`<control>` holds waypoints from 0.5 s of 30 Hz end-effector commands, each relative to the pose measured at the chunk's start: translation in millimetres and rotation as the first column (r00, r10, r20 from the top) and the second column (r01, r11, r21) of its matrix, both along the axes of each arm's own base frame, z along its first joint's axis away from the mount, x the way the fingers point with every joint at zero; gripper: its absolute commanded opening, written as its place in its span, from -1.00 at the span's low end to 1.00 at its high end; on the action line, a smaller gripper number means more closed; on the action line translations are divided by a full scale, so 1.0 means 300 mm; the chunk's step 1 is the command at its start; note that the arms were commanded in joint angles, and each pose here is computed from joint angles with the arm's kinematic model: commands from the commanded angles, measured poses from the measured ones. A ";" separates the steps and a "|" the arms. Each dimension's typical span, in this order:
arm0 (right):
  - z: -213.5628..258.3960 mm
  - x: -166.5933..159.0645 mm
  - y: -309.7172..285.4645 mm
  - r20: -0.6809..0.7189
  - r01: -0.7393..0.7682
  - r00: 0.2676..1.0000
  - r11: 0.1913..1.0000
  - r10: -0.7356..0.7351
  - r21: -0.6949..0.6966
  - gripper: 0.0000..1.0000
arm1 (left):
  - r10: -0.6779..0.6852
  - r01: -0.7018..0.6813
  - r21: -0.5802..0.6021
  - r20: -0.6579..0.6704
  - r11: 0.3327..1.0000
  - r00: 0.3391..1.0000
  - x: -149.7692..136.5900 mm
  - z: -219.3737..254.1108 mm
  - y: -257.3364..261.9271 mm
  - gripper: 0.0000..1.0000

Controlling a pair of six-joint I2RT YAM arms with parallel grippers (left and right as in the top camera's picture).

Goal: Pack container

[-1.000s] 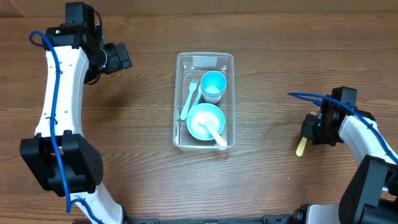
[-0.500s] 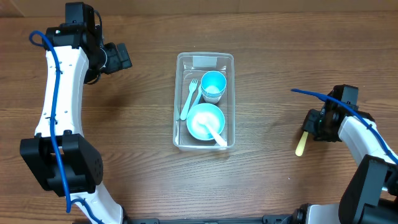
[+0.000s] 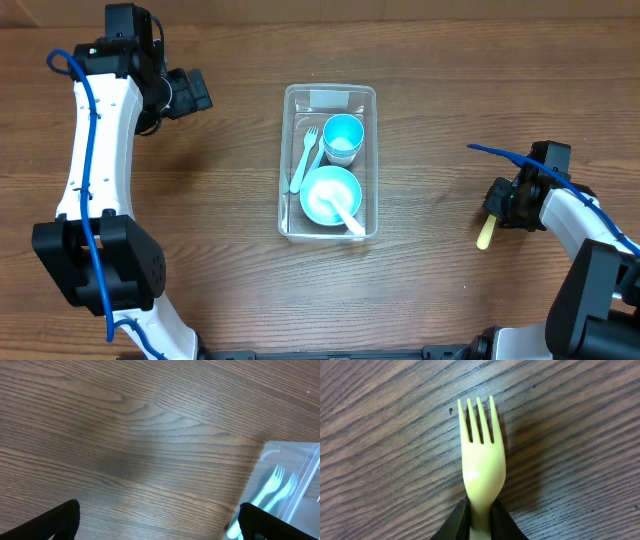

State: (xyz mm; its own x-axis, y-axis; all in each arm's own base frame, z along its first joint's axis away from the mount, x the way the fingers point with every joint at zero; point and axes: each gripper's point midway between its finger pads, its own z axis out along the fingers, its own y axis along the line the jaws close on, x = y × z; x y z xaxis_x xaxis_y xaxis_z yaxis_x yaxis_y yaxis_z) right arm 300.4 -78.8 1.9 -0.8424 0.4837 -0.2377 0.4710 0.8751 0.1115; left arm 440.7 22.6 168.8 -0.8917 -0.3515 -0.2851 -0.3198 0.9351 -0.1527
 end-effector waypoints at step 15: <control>0.325 0.218 0.218 0.069 -0.222 0.972 0.975 0.223 -0.029 -0.70 | -0.015 0.015 0.006 0.014 1.000 1.000 0.018 0.011 0.001 1.00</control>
